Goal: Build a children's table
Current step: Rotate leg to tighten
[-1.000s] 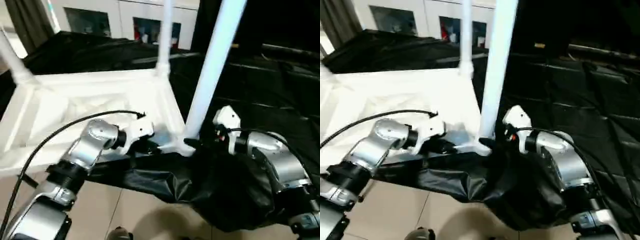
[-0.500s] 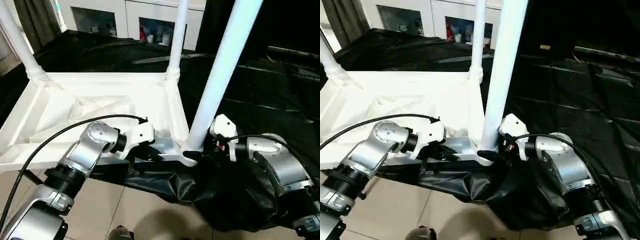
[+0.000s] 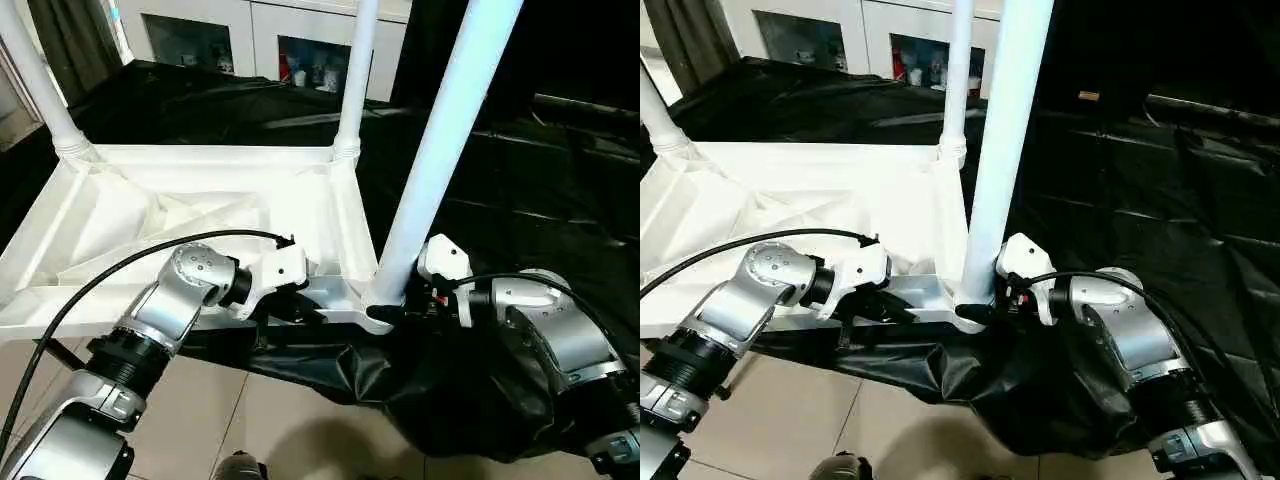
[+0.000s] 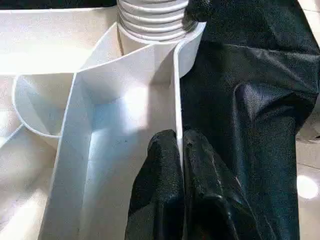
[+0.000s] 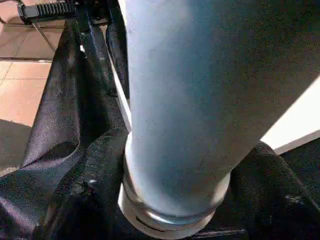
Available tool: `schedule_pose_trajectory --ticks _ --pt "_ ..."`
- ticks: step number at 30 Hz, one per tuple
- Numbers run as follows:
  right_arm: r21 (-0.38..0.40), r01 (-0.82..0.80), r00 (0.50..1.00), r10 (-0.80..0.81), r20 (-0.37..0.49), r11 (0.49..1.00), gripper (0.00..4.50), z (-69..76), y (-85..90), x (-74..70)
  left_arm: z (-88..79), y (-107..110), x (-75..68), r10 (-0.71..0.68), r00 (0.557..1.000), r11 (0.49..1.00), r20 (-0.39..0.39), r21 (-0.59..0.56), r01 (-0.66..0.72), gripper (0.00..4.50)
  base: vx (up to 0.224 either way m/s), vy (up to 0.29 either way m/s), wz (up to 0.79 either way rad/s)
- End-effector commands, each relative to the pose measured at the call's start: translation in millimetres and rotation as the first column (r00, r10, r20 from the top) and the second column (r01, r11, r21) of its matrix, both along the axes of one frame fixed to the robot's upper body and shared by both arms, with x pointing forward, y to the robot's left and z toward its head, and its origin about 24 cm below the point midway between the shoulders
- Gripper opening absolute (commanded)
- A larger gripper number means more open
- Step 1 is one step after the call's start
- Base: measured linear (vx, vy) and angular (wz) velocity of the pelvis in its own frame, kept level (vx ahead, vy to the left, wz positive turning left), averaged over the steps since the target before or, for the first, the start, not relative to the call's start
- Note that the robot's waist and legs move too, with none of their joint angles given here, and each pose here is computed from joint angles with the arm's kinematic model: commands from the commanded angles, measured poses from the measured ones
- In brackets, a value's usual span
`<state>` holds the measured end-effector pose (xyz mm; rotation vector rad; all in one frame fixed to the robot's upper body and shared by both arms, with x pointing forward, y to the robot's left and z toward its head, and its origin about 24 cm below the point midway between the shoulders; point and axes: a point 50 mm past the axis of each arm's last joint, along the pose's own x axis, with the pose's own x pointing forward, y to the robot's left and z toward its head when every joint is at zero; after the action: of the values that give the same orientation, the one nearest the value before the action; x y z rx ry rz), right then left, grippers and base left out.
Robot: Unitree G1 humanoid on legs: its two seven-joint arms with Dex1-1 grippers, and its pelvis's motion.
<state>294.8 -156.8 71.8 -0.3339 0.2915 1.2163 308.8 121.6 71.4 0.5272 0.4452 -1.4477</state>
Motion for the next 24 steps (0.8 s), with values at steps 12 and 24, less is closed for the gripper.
schedule_pose_trajectory --ticks 12,24 --pt "0.081 0.745 0.666 -0.731 -0.146 0.662 2.66 -50.0 19.4 34.8 -3.3 -50 33.1 0.363 0.930 0.930 0.064 -0.088 -0.357 0.00 0.000 0.000 0.00" --pt "0.156 0.795 0.607 -0.775 -0.178 0.586 3.63 -45.2 69.7 45.8 -10.6 -84 34.8 0.373 0.920 0.928 0.118 -0.065 -0.368 0.00 0.000 0.000 0.00"
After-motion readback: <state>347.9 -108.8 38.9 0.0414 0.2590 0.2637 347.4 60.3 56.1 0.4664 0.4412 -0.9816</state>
